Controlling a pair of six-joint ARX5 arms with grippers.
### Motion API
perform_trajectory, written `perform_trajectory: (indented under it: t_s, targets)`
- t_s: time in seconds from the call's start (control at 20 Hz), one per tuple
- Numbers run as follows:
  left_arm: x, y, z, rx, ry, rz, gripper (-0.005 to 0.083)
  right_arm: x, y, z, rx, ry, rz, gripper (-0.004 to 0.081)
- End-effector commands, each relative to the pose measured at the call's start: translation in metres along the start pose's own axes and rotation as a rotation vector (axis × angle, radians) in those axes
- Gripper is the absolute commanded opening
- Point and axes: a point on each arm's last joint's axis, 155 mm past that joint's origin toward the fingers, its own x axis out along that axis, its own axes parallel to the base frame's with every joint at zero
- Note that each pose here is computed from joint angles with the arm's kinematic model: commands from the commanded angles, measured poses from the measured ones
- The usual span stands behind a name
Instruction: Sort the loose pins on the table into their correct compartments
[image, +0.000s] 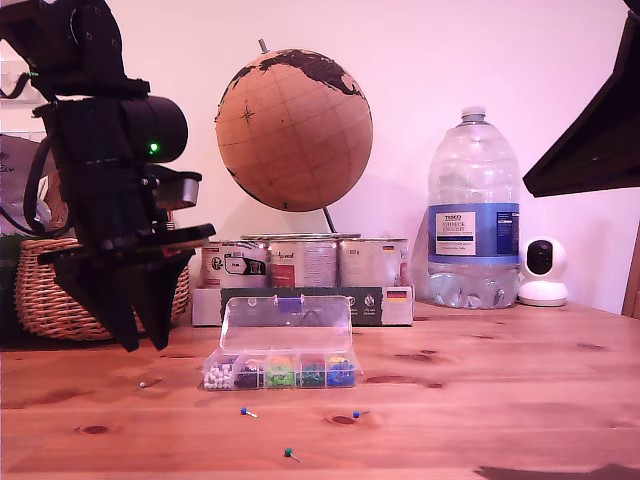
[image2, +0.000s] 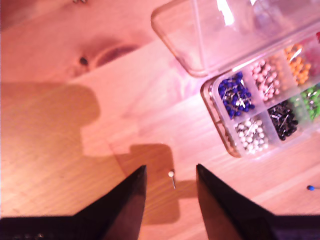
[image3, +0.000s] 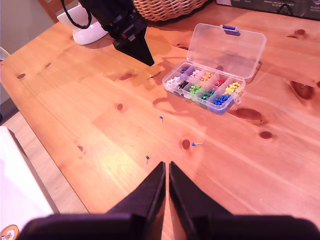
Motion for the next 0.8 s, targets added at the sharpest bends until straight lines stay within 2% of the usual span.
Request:
perform_trajectory:
  t_s: [0.0, 0.75]
  targets:
    - [0.013, 0.003, -0.005, -0.013, 0.036, 0.005, 0.0279, -0.001, 0.003, 0.007, -0.015, -0.015, 0.009, -0.001]
    - [0.028, 0.006, -0.012, -0.054, 0.075, 0.011, 0.027, -0.001, 0.003, 0.007, -0.016, -0.018, 0.009, -0.001]
